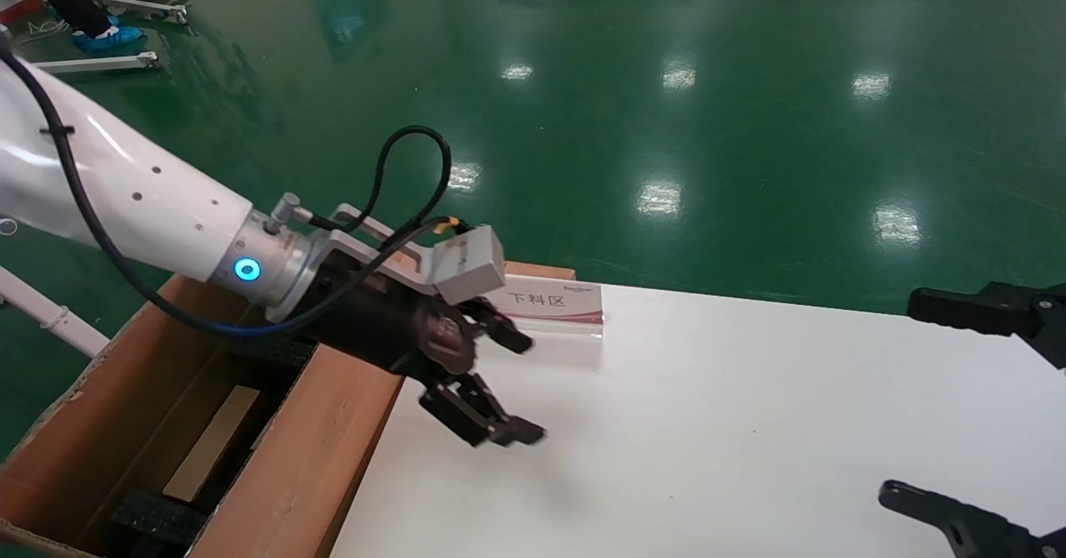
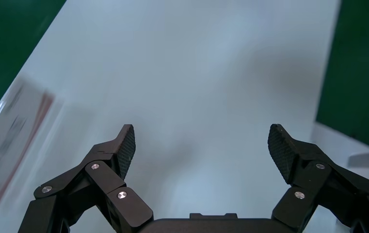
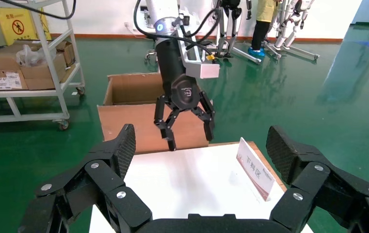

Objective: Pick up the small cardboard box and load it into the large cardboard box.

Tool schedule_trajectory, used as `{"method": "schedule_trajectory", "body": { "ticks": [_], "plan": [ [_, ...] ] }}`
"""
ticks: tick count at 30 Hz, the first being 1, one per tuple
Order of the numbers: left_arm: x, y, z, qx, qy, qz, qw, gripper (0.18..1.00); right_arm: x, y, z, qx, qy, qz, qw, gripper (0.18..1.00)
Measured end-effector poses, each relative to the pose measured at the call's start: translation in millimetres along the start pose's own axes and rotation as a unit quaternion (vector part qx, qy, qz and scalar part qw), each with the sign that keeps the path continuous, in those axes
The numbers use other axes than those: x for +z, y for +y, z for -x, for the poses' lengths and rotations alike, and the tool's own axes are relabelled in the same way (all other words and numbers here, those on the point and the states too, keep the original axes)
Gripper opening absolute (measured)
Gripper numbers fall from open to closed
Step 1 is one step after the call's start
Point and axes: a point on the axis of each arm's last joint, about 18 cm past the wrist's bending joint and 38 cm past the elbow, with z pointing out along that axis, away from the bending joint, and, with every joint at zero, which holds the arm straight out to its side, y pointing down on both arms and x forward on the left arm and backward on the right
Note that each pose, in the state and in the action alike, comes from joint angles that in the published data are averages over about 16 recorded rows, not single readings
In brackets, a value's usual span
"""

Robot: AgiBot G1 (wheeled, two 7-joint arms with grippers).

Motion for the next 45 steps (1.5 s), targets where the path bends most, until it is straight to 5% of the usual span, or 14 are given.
{"method": "schedule_trajectory", "body": {
  "ticks": [13,28,36,45],
  "plan": [
    [6.6,-20.7,-34.5,0.056,0.06,-0.147,0.9858,1.0,0.2,-0.1,0.2,0.0,0.0,0.0,1.0,1.001],
    [-21.7,-23.1,-65.7,0.118,0.065,-0.302,0.9437,1.0,0.3,-0.2,0.5,0.0,-0.001,0.0,1.0,1.001],
    [-36.6,-18.8,-74.6,0.139,0.051,-0.345,0.9267,1.0,0.4,-0.3,0.6,0.0,-0.001,0.0,1.0,1.001],
    [-40.2,-17.6,-76.3,0.144,0.047,-0.354,0.9229,1.0,0.5,-0.3,0.8,-0.001,-0.001,0.0,1.0,1.001]
  ]
}}
